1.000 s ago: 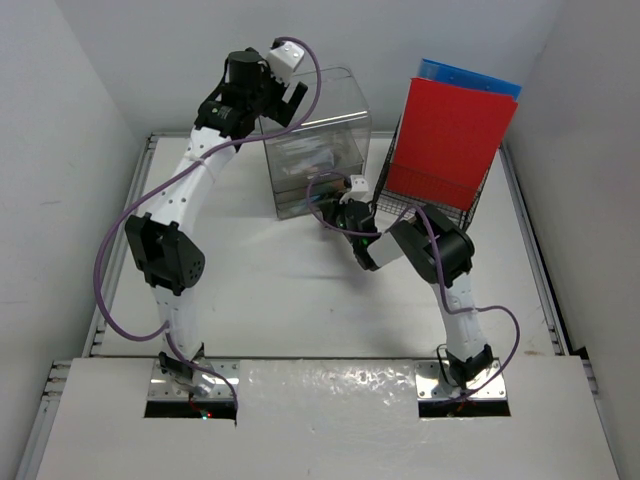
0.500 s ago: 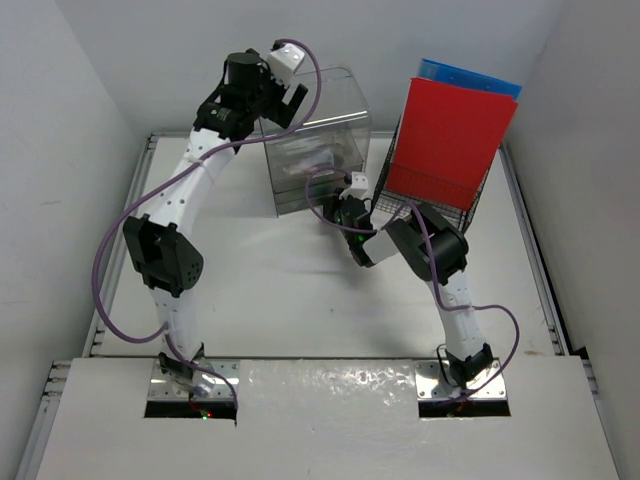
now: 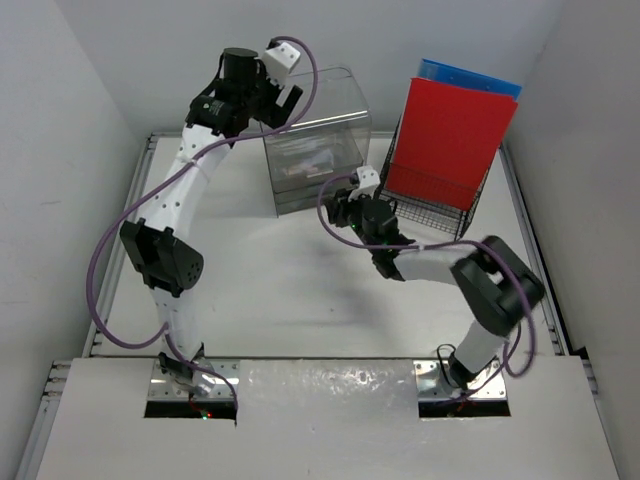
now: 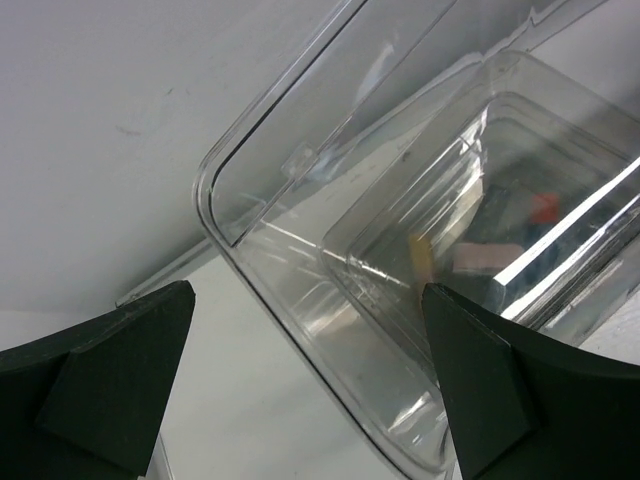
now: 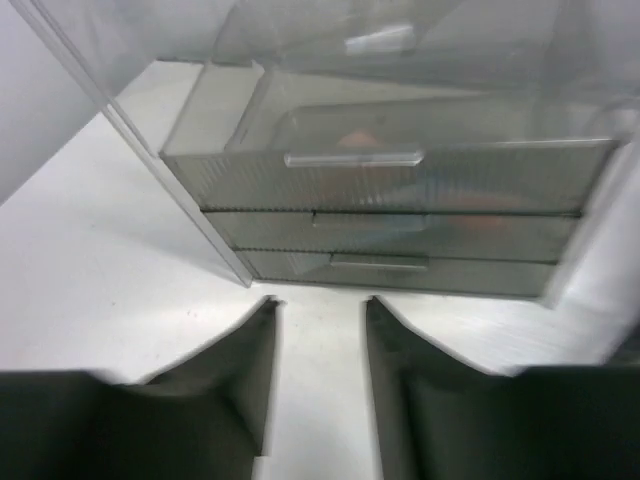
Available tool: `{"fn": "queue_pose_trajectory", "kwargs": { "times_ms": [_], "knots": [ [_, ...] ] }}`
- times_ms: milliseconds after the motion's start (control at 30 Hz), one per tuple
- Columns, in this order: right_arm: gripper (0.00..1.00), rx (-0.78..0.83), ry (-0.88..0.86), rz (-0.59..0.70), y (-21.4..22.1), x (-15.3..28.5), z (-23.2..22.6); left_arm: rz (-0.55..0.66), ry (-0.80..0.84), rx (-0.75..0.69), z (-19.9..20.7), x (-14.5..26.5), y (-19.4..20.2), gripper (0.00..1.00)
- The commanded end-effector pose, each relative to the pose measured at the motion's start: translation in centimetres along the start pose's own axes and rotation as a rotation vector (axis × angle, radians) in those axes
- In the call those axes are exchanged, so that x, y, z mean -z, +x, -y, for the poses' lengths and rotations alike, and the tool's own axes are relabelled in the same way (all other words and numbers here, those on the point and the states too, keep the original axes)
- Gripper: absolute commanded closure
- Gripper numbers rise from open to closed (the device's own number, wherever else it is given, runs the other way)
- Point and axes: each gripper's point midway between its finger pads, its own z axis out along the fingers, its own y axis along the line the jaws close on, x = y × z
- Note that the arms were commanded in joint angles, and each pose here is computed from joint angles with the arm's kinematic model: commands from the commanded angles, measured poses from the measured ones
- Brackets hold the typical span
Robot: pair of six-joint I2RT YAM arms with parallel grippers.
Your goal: Organize the desk
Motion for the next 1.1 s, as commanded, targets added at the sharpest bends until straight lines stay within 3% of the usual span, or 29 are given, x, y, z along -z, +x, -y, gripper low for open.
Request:
{"fn": "queue_pose_trajectory", "kwargs": {
  "times_ms": [0,67,133,167,200,233,333,367,500,667,767,867,1067],
  "knots": [
    [0.57,0.186,0.076,-0.177,1.0,3.4,2.4,0.077,-0.07,0.039,-2.3,5.0,-3.5,0.04],
    [0.41,0.246,0.166,-0.284,0.8,5.7,4.2,0.105,-0.091,0.044,-3.1,7.4,-4.6,0.0],
    [0.28,0.298,0.233,-0.322,0.0,7.5,5.7,0.092,-0.134,0.039,-4.1,9.3,-4.6,0.0],
    [0.13,0.33,0.303,-0.334,-0.9,9.6,7.2,0.071,-0.19,0.045,-5.2,10.9,-4.0,0.0],
    [0.05,0.34,0.333,-0.32,-2.0,10.4,7.6,0.053,-0.213,0.048,-5.7,11.6,-3.2,0.0],
    [0.01,0.357,0.369,-0.329,-2.2,11.7,8.6,0.045,-0.228,0.055,-6.2,12.2,-2.5,0.0],
    [0.01,0.381,0.494,-0.423,-3.9,16.3,12.6,0.01,-0.234,0.14,-7.6,14.3,2.1,0.0],
    [0.01,0.382,0.538,-0.425,-4.7,17.3,13.7,-0.066,-0.229,0.164,-7.8,13.5,5.7,0.0],
    [0.01,0.306,0.759,-0.382,-7.2,22.7,20.1,-0.103,-0.142,0.319,-8.1,12.8,12.1,0.0],
    [0.01,0.052,0.831,-0.241,-7.7,24.7,24.4,-0.197,-0.079,0.436,-5.1,9.1,20.9,0.01],
    [0.01,-0.1,0.928,-0.199,-6.3,26.7,27.9,-0.244,-0.036,0.468,-3.1,7.5,24.0,0.0],
    [0.01,-0.139,1.107,-0.21,-4.6,29.5,29.4,-0.263,-0.037,0.468,-2.6,6.9,25.4,0.0],
    [0.01,-0.198,1.257,-0.111,-3.5,32.0,30.1,-0.246,-0.018,0.473,-2.3,6.6,25.3,0.0]
  ]
}}
